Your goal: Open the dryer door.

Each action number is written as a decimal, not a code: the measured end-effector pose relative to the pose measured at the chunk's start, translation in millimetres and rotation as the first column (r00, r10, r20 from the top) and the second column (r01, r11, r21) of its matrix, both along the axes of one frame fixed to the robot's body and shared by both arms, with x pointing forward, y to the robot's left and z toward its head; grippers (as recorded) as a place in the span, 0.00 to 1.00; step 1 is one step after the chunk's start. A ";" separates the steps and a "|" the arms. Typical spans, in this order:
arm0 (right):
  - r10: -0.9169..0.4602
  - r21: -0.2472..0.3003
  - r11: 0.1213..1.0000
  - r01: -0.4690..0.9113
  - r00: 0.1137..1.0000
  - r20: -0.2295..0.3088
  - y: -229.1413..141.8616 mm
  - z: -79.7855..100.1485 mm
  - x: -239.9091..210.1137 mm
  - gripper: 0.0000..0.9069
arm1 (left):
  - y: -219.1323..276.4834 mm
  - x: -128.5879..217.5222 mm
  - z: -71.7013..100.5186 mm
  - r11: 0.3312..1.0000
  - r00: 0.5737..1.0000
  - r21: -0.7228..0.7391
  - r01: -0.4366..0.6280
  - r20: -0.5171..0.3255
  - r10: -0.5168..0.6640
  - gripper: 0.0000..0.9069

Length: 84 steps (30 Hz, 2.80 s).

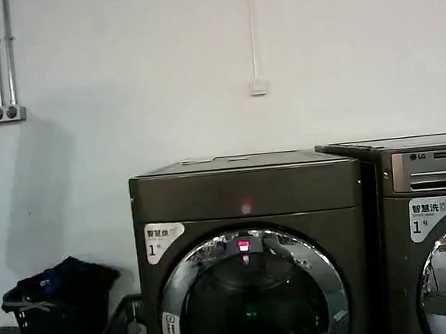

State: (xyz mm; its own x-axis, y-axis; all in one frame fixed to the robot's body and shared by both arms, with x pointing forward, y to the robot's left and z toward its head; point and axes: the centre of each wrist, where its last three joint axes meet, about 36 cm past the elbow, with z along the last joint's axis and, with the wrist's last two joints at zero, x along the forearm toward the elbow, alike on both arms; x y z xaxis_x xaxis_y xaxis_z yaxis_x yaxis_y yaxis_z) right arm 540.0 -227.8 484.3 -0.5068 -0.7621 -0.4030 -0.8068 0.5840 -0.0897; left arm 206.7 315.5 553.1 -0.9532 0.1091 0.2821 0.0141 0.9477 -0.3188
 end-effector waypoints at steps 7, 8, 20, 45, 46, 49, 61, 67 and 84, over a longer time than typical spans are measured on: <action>0.071 -0.027 0.997 -0.071 0.997 -0.029 29.9 -10.3 32.8 1.00 | -0.3 0.2 -0.1 1.000 1.000 -0.006 -0.007 0.012 0.007 1.00; 0.082 -0.029 0.996 -0.083 0.996 -0.035 34.2 -12.1 36.9 1.00 | -0.4 0.2 -0.1 1.000 1.000 -0.006 -0.007 0.013 0.007 1.00; 0.148 -0.061 0.986 -0.153 0.985 -0.089 76.3 -26.1 85.3 1.00 | 0.1 0.1 0.2 1.000 1.000 -0.007 -0.013 0.022 0.013 1.00; 0.190 -0.094 0.974 -0.207 0.969 -0.161 122.5 -12.8 144.1 1.00 | 0.6 -1.1 -0.3 1.000 0.999 -0.011 -0.027 0.031 0.027 1.00; 0.190 -0.096 0.974 -0.207 0.968 -0.163 124.1 -13.8 145.1 1.00 | 0.6 -1.0 -0.2 1.000 0.999 -0.010 -0.027 0.032 0.027 1.00; 0.189 -0.098 0.973 -0.207 0.967 -0.169 128.9 -15.6 148.5 1.00 | 0.6 -0.8 0.0 1.000 0.999 -0.010 -0.027 0.034 0.028 1.00; 0.187 -0.097 0.974 -0.207 0.965 -0.182 144.3 -15.8 158.9 1.00 | 1.4 -0.8 0.6 1.000 0.999 -0.007 -0.031 0.040 0.031 1.00; 0.188 -0.099 0.973 -0.210 0.963 -0.194 151.2 -19.6 161.3 1.00 | 1.7 -0.6 0.9 0.999 0.999 -0.006 -0.032 0.044 0.032 1.00; 0.223 -0.124 0.960 -0.252 0.951 -0.214 166.3 -17.9 172.1 1.00 | 3.9 -1.4 2.0 0.999 0.998 0.003 -0.038 0.046 0.038 1.00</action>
State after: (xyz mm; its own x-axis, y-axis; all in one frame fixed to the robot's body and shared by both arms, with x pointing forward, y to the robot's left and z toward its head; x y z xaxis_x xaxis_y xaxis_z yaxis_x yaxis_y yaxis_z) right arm 712.1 -61.5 466.4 -0.3612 -0.9134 -0.1879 -0.9307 0.3654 0.0131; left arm 205.3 319.3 555.2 -0.9687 0.0715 0.2379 -0.0073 0.9491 -0.3148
